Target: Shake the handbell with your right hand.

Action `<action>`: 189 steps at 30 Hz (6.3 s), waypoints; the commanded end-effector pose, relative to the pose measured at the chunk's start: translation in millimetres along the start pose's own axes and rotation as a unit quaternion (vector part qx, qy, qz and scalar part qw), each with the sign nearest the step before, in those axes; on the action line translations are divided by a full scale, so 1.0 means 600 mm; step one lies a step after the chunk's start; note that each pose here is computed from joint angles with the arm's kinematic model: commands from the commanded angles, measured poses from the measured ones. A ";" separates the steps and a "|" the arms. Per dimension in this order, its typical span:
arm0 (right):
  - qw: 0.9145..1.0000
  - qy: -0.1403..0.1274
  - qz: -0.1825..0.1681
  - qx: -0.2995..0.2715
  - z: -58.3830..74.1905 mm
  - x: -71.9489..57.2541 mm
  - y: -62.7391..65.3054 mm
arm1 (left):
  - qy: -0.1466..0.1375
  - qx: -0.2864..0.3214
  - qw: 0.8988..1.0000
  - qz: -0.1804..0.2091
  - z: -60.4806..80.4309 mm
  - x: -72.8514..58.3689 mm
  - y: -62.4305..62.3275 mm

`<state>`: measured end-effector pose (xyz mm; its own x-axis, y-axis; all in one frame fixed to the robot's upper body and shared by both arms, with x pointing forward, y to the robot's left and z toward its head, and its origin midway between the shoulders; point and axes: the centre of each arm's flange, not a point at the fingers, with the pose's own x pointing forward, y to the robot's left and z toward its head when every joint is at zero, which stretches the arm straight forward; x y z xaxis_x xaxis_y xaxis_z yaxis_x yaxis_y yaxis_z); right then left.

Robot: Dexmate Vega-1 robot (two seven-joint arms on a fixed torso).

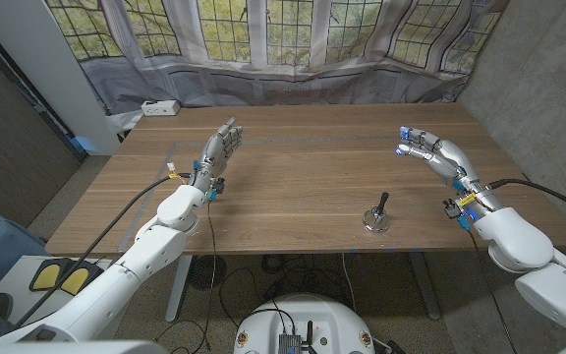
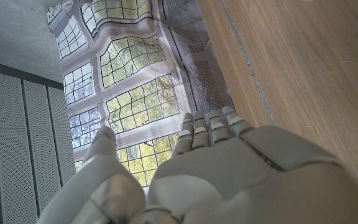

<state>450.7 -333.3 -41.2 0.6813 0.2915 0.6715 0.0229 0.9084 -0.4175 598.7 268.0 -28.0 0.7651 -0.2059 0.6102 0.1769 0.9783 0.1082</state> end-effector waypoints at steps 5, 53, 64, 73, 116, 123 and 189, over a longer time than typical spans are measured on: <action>1.000 0.002 -0.006 -0.016 0.013 -0.040 0.004 | 0.000 0.005 1.000 0.001 0.000 -0.004 -0.006; 0.989 0.009 0.012 -0.145 0.053 -0.125 -0.010 | 0.007 0.007 1.000 0.002 0.000 -0.004 -0.046; 0.973 0.012 0.018 -0.231 0.081 -0.129 0.001 | 0.005 0.007 1.000 -0.014 0.001 0.015 -0.055; 0.960 0.012 0.029 -0.278 0.097 -0.121 0.005 | 0.005 0.004 1.000 -0.011 -0.002 0.010 -0.054; 0.867 0.053 0.141 -0.476 0.161 -0.041 0.059 | -0.005 -0.012 1.000 -0.021 -0.006 -0.004 -0.051; 0.862 0.062 0.160 -0.477 0.159 -0.024 0.065 | 0.000 -0.014 1.000 -0.023 -0.011 -0.005 -0.050; 0.807 0.102 0.198 -0.547 0.116 -0.013 0.118 | -0.002 -0.016 1.000 -0.012 -0.013 -0.025 -0.044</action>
<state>394.0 -253.2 -24.1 0.8870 0.3611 0.2879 0.3302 -0.0603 -0.9420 589.7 243.7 -45.7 0.7568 -0.2271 0.6130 0.2165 0.9719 0.0927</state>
